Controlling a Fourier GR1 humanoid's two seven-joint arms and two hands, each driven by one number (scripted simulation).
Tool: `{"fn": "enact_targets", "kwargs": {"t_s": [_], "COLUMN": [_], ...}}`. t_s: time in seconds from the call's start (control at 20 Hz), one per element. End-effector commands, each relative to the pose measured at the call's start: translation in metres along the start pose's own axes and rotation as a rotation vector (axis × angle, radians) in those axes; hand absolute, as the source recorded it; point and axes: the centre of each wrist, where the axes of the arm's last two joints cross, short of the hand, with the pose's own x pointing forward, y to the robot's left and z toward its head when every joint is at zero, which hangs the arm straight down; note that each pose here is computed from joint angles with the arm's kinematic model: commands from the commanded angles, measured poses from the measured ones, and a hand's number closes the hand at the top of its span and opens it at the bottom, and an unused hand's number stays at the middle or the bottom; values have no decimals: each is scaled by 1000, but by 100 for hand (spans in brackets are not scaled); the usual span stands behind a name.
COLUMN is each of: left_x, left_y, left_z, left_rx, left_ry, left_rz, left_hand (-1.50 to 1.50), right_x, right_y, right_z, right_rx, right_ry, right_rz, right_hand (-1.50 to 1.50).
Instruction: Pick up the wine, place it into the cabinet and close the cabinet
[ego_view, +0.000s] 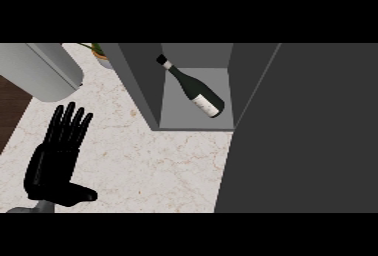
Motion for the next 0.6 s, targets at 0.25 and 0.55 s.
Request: {"fn": "enact_targets", "kwargs": {"t_s": [0.25, 0.55], "left_x": [28, 49], "left_y": [43, 52], "left_z": [4, 7], "left_rx": [0, -18], "left_ry": [-11, 13], "left_rz": [-21, -25], "left_hand": [-150, -150], "right_x": [54, 39], "right_y": [7, 13], "right_z": [-2, -13], "right_rx": [63, 70], "right_ry": [-135, -142], "right_rz": [-145, -173], "right_hand": [150, 150]}}
